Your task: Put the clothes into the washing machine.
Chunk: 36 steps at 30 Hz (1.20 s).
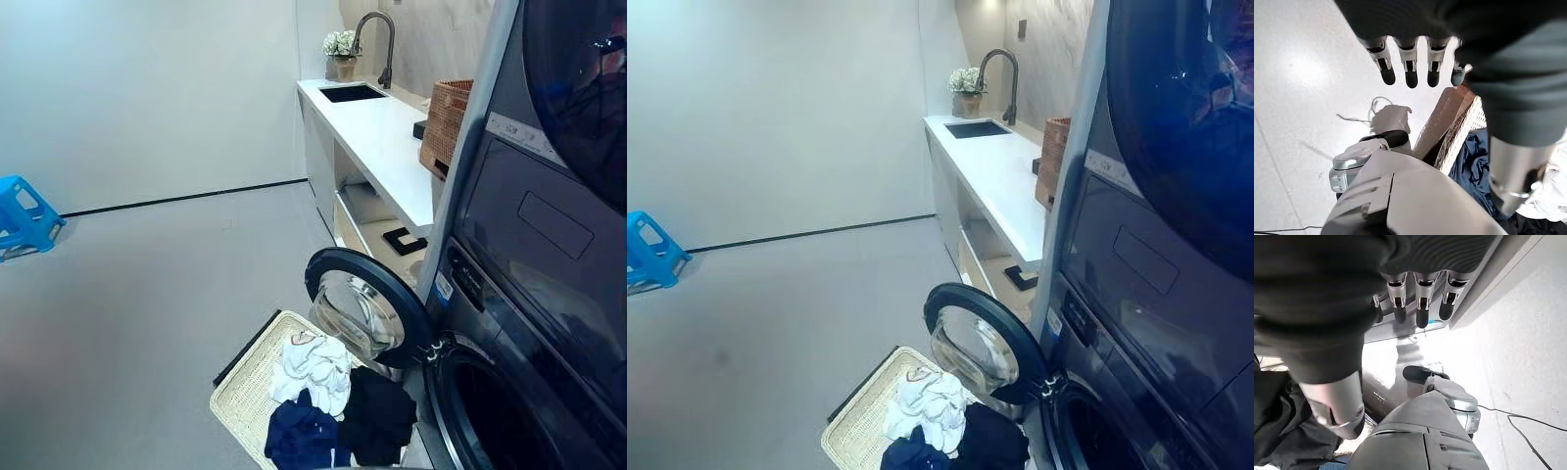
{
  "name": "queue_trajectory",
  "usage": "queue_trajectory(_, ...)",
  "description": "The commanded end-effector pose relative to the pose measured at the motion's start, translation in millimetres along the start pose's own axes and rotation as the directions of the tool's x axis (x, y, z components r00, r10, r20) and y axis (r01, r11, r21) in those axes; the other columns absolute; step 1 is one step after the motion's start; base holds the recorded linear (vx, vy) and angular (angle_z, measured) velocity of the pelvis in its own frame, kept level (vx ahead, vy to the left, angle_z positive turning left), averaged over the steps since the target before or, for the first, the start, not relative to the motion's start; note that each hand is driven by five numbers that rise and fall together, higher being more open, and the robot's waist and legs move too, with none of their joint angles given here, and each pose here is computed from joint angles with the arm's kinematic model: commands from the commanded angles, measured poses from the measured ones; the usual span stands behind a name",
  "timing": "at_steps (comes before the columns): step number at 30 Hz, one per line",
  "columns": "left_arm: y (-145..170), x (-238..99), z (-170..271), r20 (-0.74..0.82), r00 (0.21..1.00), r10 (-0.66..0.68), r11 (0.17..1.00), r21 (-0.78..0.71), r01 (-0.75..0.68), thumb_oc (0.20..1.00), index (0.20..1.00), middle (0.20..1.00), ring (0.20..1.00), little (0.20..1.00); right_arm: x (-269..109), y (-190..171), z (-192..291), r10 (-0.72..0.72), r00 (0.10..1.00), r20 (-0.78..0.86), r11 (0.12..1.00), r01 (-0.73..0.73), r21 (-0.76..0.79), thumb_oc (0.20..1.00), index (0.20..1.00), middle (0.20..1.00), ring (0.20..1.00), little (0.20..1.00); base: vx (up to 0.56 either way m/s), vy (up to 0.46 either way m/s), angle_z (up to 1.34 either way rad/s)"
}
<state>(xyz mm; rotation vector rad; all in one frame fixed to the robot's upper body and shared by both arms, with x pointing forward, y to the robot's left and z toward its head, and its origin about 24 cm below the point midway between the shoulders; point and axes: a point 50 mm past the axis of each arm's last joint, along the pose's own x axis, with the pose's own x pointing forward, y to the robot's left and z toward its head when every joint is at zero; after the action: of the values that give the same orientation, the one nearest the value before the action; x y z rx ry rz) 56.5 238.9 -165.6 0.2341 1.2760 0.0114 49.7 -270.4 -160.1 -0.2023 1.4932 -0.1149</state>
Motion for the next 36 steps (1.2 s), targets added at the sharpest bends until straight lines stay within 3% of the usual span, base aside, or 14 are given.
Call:
queue_trajectory(1,9.1,3.9,22.8,0.021,1.0,0.012,0.999,0.048,-0.013,1.0,1.0,1.0,1.0,1.0,-0.5,5.6,20.9,0.011,1.0,0.02,1.0,-0.011,-0.003,1.0,1.0,1.0,1.0,1.0,-0.13,0.01,-0.14)
queue_trajectory(36,10.1,3.5,25.0,0.057,0.998,0.029,1.0,0.009,-0.03,1.0,1.0,1.0,1.0,1.0,-0.4,5.3,20.2,0.006,0.999,0.031,1.0,-0.006,0.01,1.0,1.0,1.0,1.0,1.0,0.0,0.0,0.0)
